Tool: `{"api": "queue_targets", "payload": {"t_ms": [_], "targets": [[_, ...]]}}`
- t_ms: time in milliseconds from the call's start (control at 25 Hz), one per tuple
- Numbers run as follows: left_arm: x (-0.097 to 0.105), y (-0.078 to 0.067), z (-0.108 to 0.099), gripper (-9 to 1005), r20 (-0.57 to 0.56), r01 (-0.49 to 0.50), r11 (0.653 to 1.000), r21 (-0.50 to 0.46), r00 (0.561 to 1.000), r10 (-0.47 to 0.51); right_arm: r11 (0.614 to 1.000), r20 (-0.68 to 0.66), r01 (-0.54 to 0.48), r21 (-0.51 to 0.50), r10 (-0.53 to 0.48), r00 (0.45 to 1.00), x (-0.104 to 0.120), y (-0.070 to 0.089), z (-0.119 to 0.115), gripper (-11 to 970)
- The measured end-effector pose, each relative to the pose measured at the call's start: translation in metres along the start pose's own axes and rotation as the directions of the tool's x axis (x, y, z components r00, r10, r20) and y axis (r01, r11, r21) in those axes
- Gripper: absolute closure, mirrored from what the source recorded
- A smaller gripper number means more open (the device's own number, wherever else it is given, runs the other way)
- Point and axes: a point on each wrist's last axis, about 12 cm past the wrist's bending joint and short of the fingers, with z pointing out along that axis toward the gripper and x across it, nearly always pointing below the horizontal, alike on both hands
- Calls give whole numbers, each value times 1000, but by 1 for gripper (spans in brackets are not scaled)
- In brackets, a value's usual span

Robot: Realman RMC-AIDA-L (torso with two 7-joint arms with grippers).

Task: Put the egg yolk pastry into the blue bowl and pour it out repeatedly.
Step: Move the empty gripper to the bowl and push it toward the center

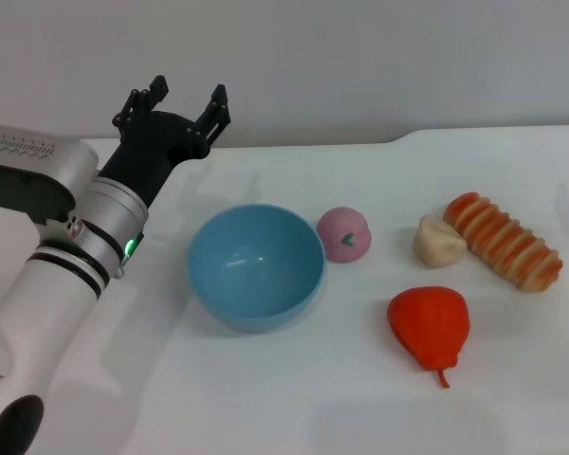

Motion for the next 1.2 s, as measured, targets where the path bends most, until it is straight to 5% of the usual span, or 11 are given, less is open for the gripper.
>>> {"api": "queue_targets", "payload": {"t_ms": [800,1200], "targets": [[-4,-7,1,221,0,16,999,31,1000,-16,1000,-9,0,-5,-1,1000,2,0,-3,333],[-33,-1,24,221,-226,7,998,68,974,9,1000,-12,-7,10,7,1000,4,-3,-6,334]]}}
